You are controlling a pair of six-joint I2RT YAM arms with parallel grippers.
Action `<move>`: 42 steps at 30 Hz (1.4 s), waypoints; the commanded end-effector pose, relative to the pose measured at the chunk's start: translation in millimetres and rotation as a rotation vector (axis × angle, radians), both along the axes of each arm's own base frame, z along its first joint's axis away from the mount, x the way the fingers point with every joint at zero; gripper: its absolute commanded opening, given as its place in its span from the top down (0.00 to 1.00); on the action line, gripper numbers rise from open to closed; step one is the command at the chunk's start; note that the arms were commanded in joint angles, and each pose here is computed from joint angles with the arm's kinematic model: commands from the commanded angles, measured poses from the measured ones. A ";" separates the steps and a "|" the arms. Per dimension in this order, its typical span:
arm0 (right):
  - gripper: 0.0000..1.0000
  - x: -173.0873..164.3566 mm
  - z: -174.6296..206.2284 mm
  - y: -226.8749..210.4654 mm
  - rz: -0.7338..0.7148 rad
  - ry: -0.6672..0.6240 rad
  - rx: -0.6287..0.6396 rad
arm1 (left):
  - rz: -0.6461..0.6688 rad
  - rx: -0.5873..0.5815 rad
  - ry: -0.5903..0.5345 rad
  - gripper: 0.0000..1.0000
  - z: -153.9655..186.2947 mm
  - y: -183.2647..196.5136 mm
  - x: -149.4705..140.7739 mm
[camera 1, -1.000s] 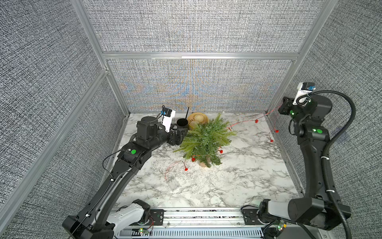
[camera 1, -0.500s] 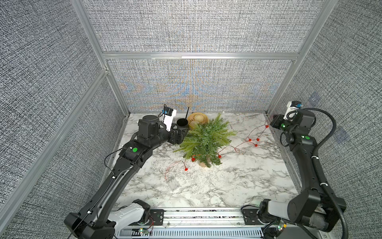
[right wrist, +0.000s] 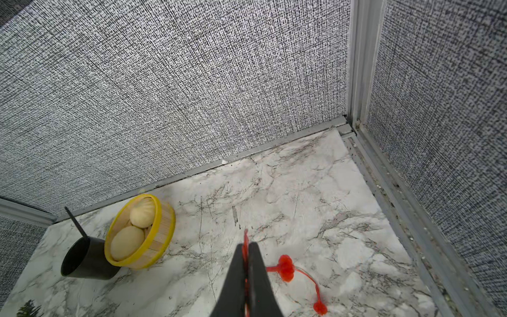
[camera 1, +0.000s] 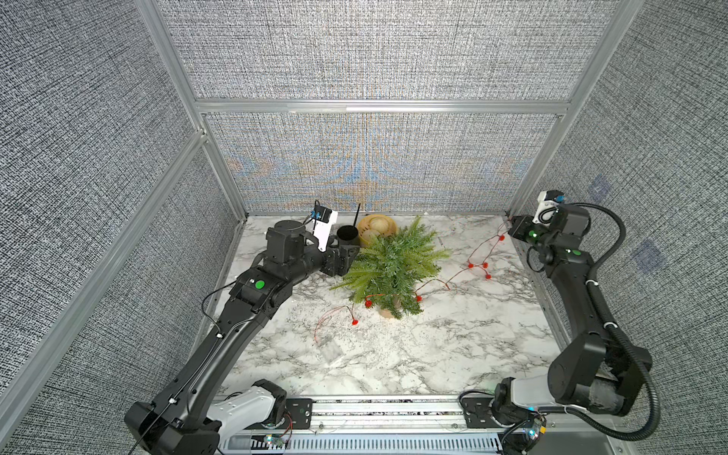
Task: Remove string lights from the small christmas tree
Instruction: Remove the light string from the Christmas tree, then place the light string at the center of the board.
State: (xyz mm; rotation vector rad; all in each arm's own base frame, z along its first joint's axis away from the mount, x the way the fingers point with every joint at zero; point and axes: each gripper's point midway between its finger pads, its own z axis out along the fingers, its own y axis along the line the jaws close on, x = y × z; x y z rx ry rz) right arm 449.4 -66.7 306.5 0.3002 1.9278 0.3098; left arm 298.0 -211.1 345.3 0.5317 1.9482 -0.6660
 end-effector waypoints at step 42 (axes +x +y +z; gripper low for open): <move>1.00 38.7 186.8 49.5 0.150 -0.315 -0.135 | -0.010 -0.008 0.016 0.18 -6.6 -4.8 4.3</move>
